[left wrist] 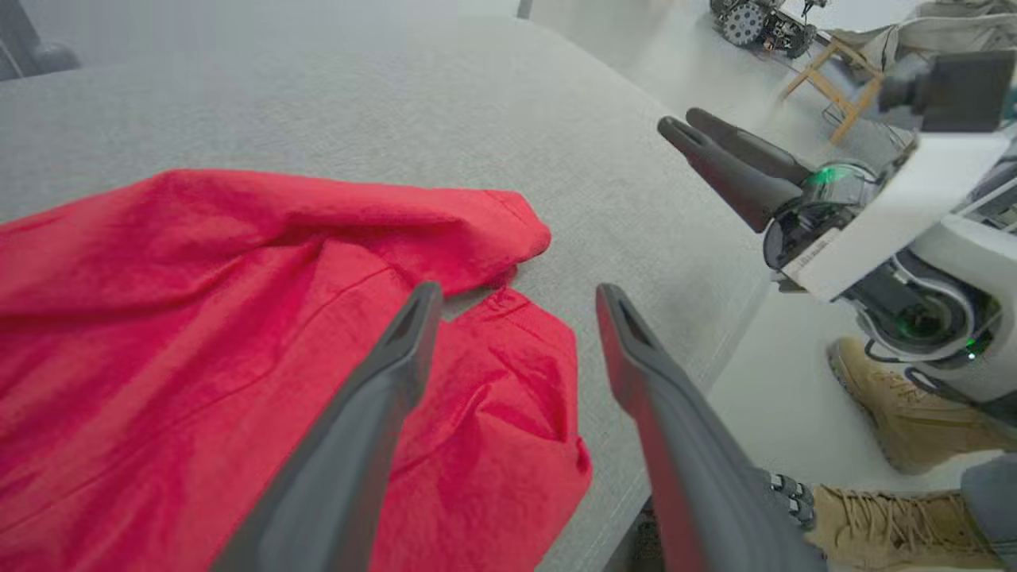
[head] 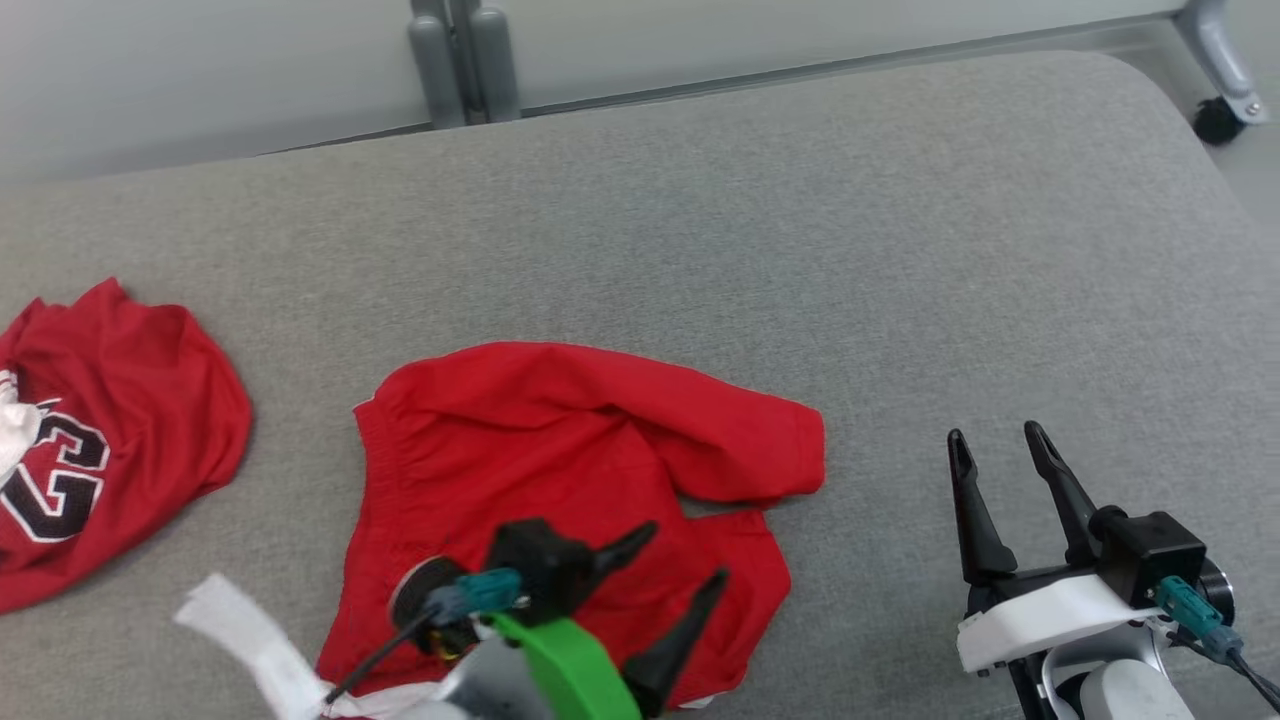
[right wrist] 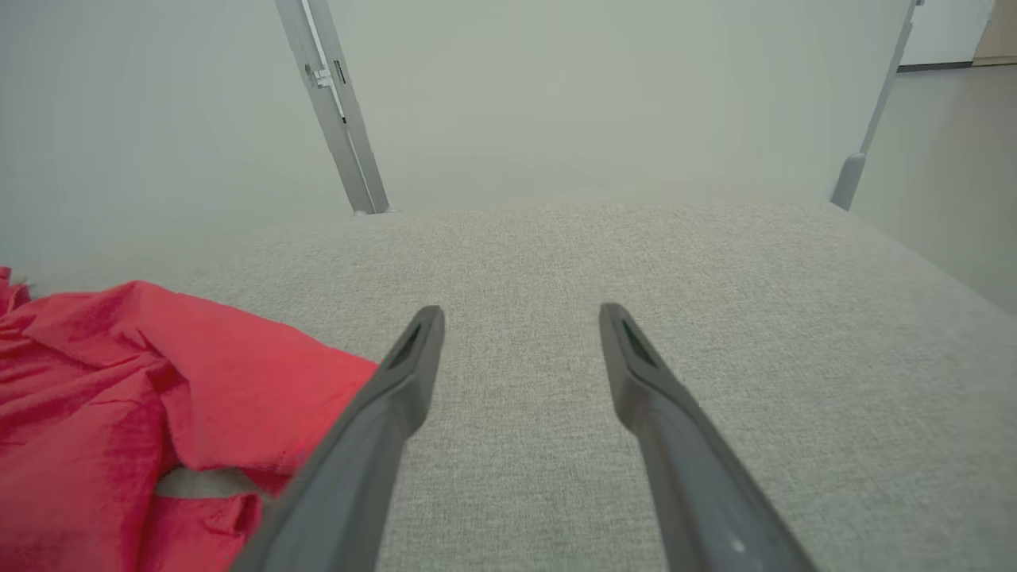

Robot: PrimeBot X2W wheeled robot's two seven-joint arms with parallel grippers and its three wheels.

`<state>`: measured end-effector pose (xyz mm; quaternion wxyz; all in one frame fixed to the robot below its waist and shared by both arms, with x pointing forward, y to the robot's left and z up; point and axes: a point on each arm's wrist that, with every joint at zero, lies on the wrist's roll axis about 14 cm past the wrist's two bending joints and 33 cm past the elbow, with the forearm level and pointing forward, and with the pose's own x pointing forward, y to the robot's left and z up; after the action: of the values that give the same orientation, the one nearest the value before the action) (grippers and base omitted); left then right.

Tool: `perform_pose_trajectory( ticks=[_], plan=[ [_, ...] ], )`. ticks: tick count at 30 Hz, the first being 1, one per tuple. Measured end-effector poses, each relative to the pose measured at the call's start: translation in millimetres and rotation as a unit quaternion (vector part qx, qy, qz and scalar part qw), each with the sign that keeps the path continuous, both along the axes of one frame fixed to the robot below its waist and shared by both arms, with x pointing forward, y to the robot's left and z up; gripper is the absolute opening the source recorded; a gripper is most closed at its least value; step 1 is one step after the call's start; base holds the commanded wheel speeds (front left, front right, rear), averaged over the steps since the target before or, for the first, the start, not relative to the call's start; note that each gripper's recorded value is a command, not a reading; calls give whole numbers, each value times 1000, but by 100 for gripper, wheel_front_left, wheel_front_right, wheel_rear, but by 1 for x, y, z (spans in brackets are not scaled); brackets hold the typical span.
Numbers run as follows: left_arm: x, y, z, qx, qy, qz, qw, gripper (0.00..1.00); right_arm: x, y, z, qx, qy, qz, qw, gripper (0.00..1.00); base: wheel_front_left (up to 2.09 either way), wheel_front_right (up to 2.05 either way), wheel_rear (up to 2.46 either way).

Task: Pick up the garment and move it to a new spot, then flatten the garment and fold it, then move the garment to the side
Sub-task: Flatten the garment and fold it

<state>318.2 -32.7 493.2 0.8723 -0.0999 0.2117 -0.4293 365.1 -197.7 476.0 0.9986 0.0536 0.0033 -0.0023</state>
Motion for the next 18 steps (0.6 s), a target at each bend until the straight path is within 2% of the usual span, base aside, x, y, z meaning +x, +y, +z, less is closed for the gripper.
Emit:
perform_pose_trajectory(
  ticks=[3,8,17,18],
  plan=[
    [-12,-34,-21,30,26,-70,997,100,-5,-7,-2,5,4,-12,1000,100,0,0,0],
    [-21,-51,-69,100,73,-126,984,100,-19,-32,-3,10,8,-55,998,100,0,0,0],
    [-26,-61,-116,157,103,-165,968,100,-48,-63,-14,3,34,-112,993,100,0,0,0],
    [-24,-60,-120,166,99,-167,967,73,-49,-65,-14,3,35,-115,993,100,0,0,0]
  ],
)
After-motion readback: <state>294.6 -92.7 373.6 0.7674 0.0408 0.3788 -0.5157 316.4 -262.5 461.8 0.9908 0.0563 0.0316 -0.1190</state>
